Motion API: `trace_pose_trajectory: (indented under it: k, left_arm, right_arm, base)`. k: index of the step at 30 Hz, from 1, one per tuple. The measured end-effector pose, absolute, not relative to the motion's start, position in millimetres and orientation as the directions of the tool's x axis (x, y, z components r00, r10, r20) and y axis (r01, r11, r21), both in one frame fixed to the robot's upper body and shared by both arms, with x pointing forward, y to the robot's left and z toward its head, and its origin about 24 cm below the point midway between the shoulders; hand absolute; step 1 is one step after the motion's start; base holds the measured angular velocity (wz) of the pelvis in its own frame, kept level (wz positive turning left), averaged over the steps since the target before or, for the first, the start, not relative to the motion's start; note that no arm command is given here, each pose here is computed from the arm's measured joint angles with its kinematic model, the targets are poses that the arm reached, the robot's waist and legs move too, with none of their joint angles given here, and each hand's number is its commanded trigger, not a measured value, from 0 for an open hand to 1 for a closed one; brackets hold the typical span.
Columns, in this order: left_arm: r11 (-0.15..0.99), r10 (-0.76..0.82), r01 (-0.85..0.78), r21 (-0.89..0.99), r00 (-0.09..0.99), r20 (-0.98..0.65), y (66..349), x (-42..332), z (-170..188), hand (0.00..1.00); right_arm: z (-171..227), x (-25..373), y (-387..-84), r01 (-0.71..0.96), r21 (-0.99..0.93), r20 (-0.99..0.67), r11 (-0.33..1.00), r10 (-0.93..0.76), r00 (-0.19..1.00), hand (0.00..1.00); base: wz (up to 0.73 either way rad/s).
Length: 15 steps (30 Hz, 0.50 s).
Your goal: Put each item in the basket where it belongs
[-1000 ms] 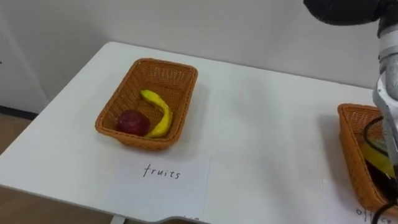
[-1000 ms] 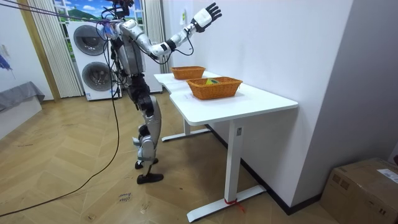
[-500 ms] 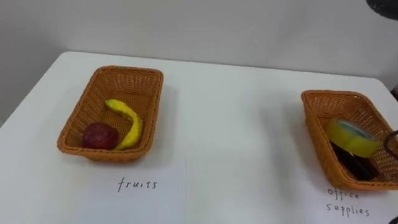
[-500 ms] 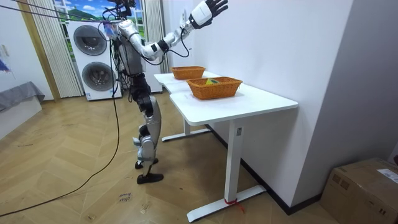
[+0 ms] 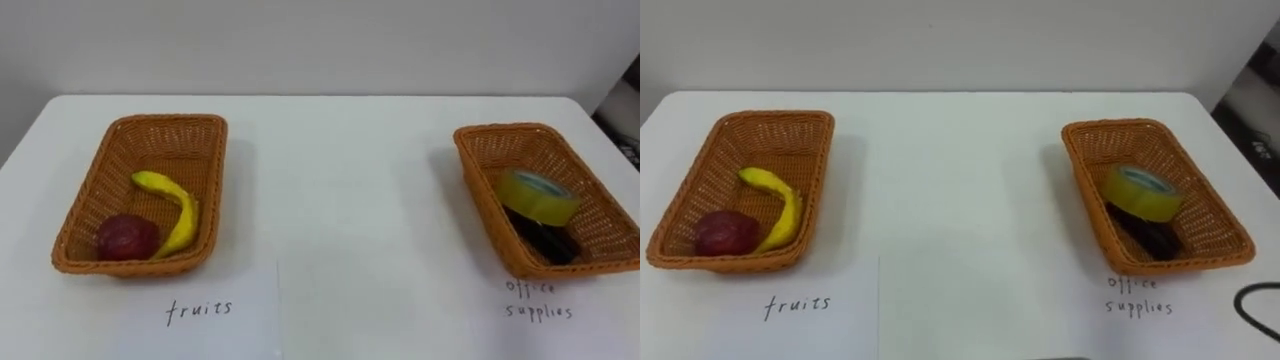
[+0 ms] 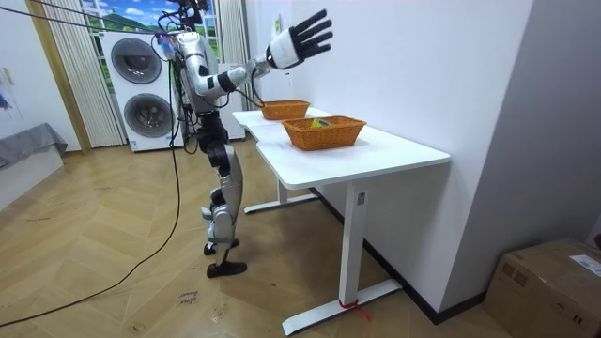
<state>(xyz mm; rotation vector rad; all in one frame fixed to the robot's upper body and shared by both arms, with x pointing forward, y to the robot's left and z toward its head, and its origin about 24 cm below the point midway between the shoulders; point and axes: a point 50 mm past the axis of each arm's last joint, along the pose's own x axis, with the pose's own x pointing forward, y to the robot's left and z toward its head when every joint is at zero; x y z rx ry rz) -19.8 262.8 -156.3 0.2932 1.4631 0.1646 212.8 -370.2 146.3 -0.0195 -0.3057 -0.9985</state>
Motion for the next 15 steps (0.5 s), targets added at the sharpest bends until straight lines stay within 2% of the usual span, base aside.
trace_pose_trajectory:
  k: [8, 10, 15]
  left_arm:
    - [0.944, 0.315, 0.064, 0.325, 0.128, -0.940, 264.3, -14.8, -155.2, 0.00]
    - [0.938, 0.330, 0.058, 0.341, 0.145, -0.933, 263.7, -11.1, -154.7, 0.00]
    - [0.930, 0.350, 0.050, 0.364, 0.178, -0.920, 264.0, -5.5, -153.0, 0.00]
  right_arm:
    - [82.4, 160.1, -382.0, 0.943, 0.097, 0.034, 0.319, -0.948, 0.317, 0.00]
    - [56.3, 143.1, -383.6, 0.971, 0.049, -0.053, 0.234, -0.970, 0.236, 0.00]
    - [20.4, 121.0, -381.4, 0.997, 0.061, -0.234, 0.041, -0.971, 0.054, 0.00]
  base:
    - [-0.06]
    - [-0.02]
    - [-0.04]
